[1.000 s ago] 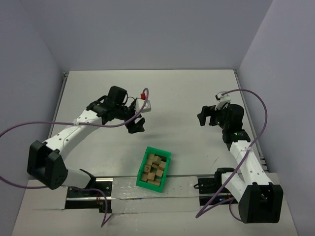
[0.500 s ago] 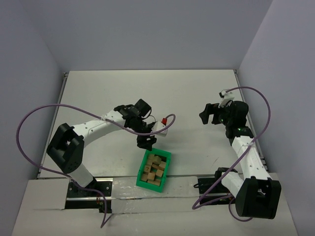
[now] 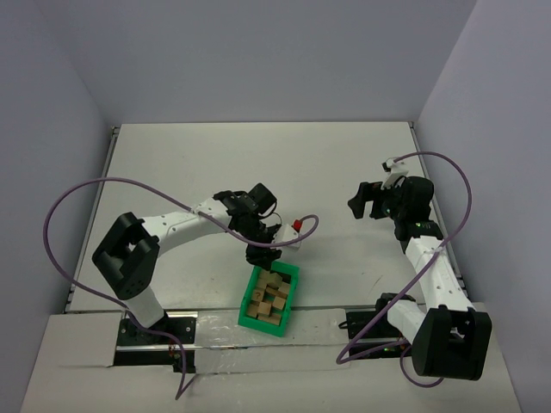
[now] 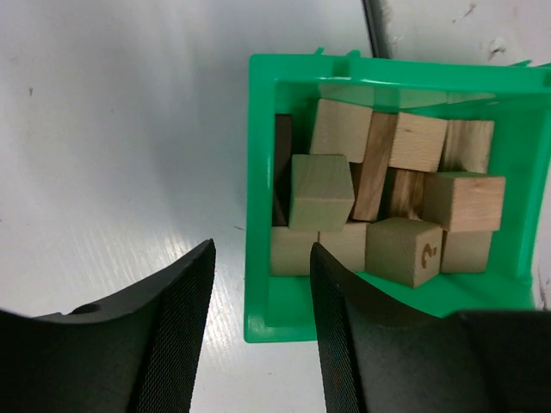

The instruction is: Build the wood block tower

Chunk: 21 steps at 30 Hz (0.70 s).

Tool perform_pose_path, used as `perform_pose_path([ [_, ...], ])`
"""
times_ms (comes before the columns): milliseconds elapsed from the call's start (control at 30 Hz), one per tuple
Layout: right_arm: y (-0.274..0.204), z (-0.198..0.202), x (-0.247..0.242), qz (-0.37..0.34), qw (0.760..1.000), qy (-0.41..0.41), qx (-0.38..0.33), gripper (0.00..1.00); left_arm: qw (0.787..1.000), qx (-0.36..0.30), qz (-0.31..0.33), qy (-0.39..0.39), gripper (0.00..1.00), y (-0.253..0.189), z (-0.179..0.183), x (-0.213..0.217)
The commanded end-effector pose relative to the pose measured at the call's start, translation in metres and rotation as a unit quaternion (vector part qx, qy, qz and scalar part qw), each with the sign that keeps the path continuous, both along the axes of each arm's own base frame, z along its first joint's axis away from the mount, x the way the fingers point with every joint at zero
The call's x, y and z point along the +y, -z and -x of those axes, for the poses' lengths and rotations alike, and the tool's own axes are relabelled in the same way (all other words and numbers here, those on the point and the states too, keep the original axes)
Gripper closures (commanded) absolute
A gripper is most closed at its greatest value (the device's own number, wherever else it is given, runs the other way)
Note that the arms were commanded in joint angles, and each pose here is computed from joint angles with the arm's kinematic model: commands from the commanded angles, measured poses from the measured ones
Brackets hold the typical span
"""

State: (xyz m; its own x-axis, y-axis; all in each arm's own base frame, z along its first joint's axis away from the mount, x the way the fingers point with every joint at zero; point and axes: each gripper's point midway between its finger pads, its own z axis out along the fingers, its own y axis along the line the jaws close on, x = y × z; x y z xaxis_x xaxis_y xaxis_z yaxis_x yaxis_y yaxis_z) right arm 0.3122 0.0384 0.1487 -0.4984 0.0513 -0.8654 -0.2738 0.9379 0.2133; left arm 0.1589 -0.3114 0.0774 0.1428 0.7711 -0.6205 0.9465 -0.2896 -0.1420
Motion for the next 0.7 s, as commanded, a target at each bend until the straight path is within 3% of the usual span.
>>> perform_pose_path([
  [0, -0.025, -0.011, -0.003, 0.005, 0.999, -0.002, -0.033, 0.0, 0.999, -0.03, 0.006, -0.012, 0.48, 0.003, -0.013, -0.009],
  [500, -0.023, -0.012, -0.005, 0.008, 1.0, 0.003, -0.029, 0.0, 0.997, -0.071, -0.032, -0.027, 0.49, 0.03, -0.021, -0.005],
  [667, -0.023, -0.013, -0.006, 0.007, 1.0, 0.005, -0.029, 0.0, 0.994, -0.084, -0.043, -0.046, 0.57, 0.036, -0.028, -0.007],
])
